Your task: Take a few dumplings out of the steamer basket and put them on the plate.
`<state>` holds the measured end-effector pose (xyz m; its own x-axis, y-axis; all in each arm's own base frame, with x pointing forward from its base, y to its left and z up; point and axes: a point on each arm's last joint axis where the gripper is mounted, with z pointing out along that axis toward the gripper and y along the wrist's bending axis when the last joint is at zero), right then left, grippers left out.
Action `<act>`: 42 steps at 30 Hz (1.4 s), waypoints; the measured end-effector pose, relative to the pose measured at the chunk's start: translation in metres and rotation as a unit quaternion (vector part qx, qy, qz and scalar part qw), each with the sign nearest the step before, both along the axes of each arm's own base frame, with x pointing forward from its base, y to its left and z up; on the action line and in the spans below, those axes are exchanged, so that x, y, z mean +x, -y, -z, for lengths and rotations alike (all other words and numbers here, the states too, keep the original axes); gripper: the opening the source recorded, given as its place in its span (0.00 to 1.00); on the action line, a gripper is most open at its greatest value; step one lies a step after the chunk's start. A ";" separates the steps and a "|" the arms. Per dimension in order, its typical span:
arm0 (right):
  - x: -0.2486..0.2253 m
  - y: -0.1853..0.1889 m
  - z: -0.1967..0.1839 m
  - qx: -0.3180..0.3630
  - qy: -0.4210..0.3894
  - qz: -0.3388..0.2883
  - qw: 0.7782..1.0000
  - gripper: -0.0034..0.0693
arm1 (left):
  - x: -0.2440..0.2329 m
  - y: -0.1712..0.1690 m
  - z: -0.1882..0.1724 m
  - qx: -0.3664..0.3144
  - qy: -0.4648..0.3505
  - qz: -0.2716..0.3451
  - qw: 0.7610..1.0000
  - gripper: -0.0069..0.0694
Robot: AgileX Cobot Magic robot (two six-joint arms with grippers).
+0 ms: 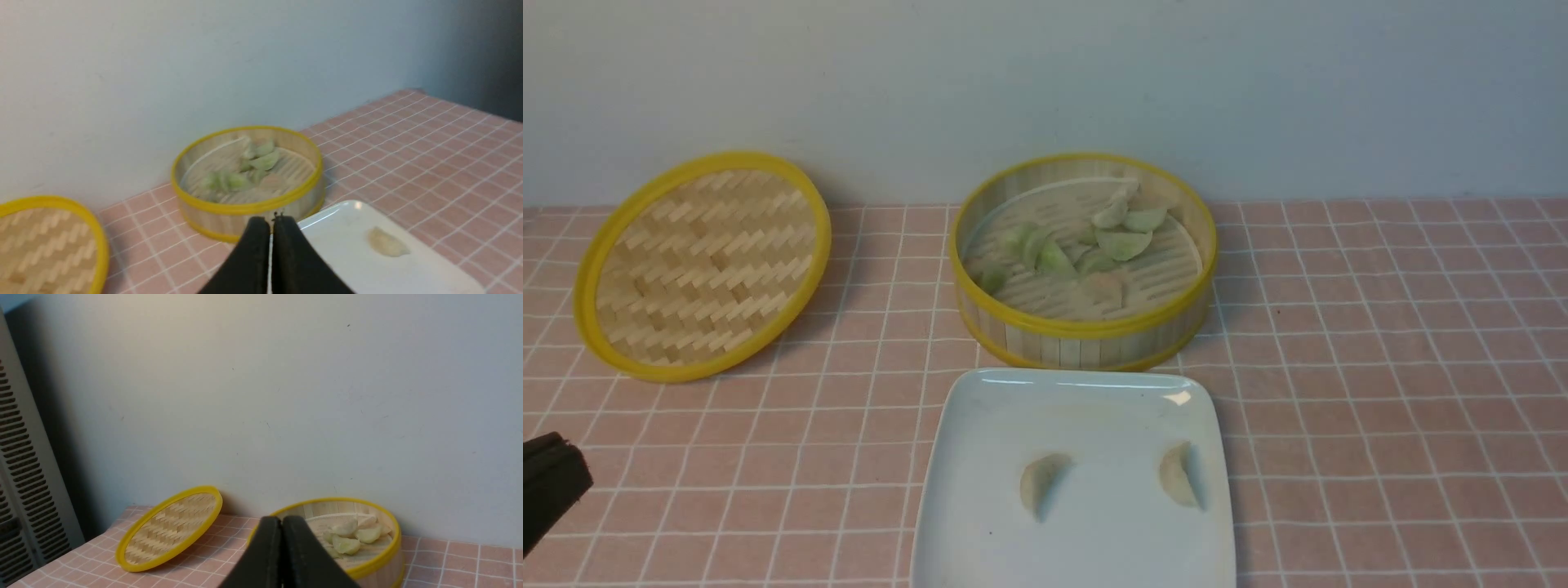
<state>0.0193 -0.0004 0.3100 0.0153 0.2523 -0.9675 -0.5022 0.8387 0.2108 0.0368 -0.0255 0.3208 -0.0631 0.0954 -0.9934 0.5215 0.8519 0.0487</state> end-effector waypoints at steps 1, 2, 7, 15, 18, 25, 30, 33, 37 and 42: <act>0.000 0.000 0.000 0.000 0.000 0.000 1.000 0.03 | 0.001 -0.001 0.006 0.003 0.001 -0.016 1.000 0.08; 0.000 0.000 0.000 0.000 0.000 0.000 1.000 0.03 | 0.001 -0.003 0.014 0.003 -0.001 -0.036 0.999 0.08; 0.000 0.000 0.000 0.000 -0.001 0.000 1.000 0.03 | 0.003 -0.013 0.069 -0.011 -0.007 -0.148 0.989 0.08; 0.000 0.000 0.000 -0.001 -0.001 0.000 1.000 0.03 | 0.015 -0.018 0.141 0.015 -0.088 -0.215 0.973 0.08; 0.000 0.000 0.000 -0.001 -0.001 0.000 1.000 0.03 | 0.015 -0.018 0.150 0.020 -0.102 -0.215 0.971 0.08; 0.000 0.000 0.000 -0.001 -0.001 0.000 1.000 0.03 | 0.015 -0.018 0.150 0.020 -0.102 -0.215 0.971 0.08; 0.000 0.000 0.000 -0.001 -0.001 0.000 1.000 0.03 | 0.015 -0.018 0.150 0.020 -0.102 -0.215 0.971 0.08; 0.000 0.000 0.000 -0.001 -0.001 0.000 1.000 0.03 | 0.015 -0.018 0.150 0.020 -0.102 -0.215 0.971 0.08; 0.000 0.000 0.000 -0.001 -0.001 0.000 1.000 0.03 | 0.015 -0.018 0.150 0.020 -0.102 -0.215 0.971 0.08; 0.000 0.000 0.000 -0.001 -0.001 0.000 1.000 0.03 | 0.015 -0.018 0.150 0.020 -0.102 -0.215 0.971 0.08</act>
<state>0.0194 -0.0004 0.3097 0.0145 0.2510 -0.9679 -0.5014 0.8393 0.2101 0.0519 -0.0071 0.1707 -0.3013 0.0541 -0.9520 0.1196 0.9927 0.0185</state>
